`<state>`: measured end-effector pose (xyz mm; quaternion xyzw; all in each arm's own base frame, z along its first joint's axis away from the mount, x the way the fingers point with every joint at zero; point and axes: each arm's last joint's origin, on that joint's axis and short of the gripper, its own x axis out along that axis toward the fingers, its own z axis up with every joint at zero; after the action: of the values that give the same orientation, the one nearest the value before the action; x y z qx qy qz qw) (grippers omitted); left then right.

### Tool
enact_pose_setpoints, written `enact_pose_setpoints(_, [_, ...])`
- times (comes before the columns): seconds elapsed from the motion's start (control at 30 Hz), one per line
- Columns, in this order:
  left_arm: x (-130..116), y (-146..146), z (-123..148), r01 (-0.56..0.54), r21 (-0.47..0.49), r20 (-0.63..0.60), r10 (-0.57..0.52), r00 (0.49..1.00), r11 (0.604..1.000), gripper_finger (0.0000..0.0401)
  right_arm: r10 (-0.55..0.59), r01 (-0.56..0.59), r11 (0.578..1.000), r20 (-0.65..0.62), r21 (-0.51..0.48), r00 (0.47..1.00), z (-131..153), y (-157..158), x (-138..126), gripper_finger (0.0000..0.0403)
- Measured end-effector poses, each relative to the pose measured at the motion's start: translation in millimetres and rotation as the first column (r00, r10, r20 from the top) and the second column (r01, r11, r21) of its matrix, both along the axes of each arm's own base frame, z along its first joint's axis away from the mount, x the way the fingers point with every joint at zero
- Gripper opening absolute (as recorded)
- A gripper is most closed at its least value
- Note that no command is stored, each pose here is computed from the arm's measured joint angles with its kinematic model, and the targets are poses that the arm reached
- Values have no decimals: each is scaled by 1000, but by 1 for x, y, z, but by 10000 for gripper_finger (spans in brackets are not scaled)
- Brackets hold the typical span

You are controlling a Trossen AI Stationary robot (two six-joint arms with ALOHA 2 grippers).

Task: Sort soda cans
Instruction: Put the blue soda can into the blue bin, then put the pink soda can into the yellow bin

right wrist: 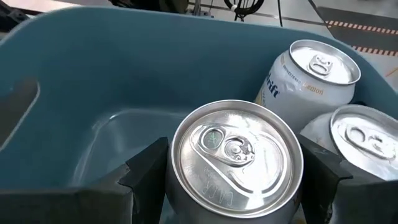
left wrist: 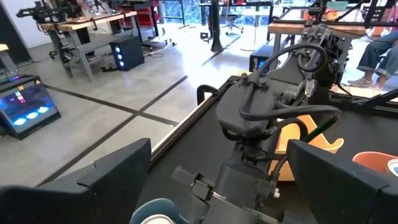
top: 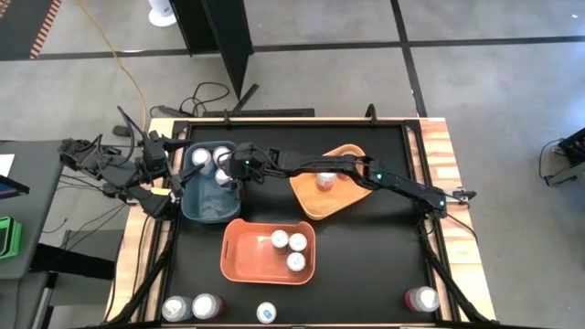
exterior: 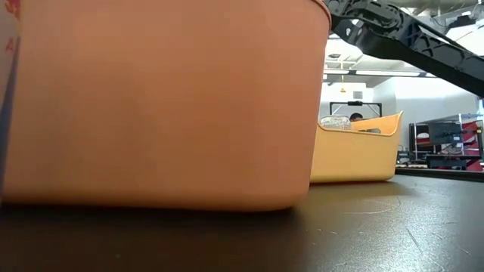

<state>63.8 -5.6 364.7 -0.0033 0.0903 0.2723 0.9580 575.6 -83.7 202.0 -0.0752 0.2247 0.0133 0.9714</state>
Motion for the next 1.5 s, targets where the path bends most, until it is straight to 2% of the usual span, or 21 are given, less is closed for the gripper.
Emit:
enact_pose_setpoints(0.1, [0, 0, 0, 0, -1, 1, 0, 1000, 1000, 368, -3, 3, 1000, -4, 1, 1000, 0, -2, -1, 273])
enact_pose_setpoints(0.3, [0, 0, 0, 7, -5, 1, -7, 1000, 1000, 368, -7, 7, 1000, -8, 2, 1000, -1, -5, -1, 307])
enact_pose_setpoints(0.6, [0, 0, 0, 10, -6, 1, -10, 1000, 1000, 368, -18, 18, 1000, -11, 22, 1000, -1, -5, -1, 322])
enact_pose_setpoints(0.9, [0, 0, 0, 16, -8, 0, -16, 1000, 1000, 368, -34, 34, 999, -2, 39, 999, 4, -9, -2, 370])
enact_pose_setpoints(1.1, [0, 0, 0, 16, -8, 0, -16, 1000, 1000, 368, -32, 32, 999, 1, 39, 999, 3, -8, -2, 377])
enact_pose_setpoints(1.33, [0, 0, 0, 17, -9, 1, -17, 1000, 1000, 368, 13, -13, 999, 19, -33, 1000, 12, 1, -1, 377])
enact_pose_setpoints(1.5, [0, 0, 0, 17, -10, 1, -17, 1000, 1000, 368, 1, 2, 998, 42, -69, 999, 25, 5, -3, 378])
